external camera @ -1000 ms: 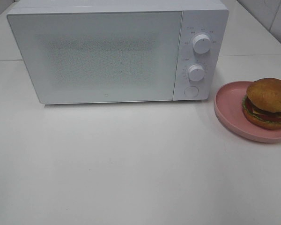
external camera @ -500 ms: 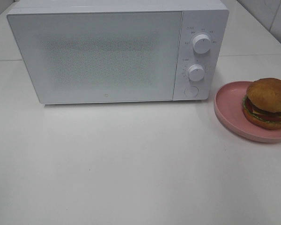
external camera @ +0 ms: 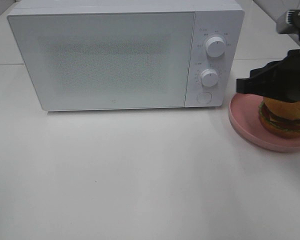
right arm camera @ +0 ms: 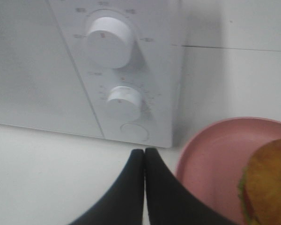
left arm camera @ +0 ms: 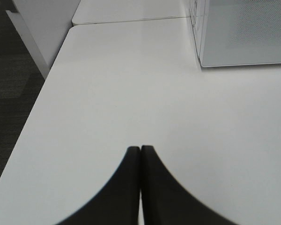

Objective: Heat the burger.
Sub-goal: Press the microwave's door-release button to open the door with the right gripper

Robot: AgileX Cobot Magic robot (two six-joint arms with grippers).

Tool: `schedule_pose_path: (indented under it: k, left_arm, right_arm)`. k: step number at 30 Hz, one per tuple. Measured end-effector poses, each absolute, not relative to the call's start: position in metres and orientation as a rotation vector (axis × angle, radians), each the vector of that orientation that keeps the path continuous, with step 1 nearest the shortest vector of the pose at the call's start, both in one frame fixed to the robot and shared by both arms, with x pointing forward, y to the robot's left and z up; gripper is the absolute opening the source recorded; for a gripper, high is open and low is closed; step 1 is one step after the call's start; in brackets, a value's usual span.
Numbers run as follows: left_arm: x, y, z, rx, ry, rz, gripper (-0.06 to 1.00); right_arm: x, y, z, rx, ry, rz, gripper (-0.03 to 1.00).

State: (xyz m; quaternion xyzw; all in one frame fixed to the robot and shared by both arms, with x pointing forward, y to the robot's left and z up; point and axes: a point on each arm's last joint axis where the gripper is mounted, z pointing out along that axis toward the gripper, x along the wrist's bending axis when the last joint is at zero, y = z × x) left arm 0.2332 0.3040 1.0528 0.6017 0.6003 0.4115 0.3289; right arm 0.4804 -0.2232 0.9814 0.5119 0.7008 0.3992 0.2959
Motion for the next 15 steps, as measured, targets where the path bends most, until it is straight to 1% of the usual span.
schedule_pose_path:
  k: [6, 8, 11, 13, 15]
  left_arm:
    - [0.233, 0.304, 1.053, 1.575, 1.571, 1.077, 0.00]
    - [0.233, 0.304, 1.053, 1.575, 1.571, 1.077, 0.00]
    - [0.233, 0.304, 1.053, 1.575, 1.571, 1.077, 0.00]
    - [0.233, 0.304, 1.053, 1.575, 1.571, 1.077, 0.00]
    - [0.233, 0.304, 1.053, 1.575, 1.571, 1.077, 0.00]
  right_arm:
    - [0.482, -0.199, 0.968, 1.287, 1.926, 1.113, 0.00]
    - [0.486, -0.189, 0.955, 1.269, 1.953, 1.130, 0.00]
    - [0.487, -0.187, 0.952, 1.286, 1.948, 1.140, 0.00]
    - [0.493, -0.184, 0.939, 1.434, 1.885, 1.210, 0.00]
    - [0.494, -0.183, 0.936, 1.472, 1.862, 1.232, 0.00]
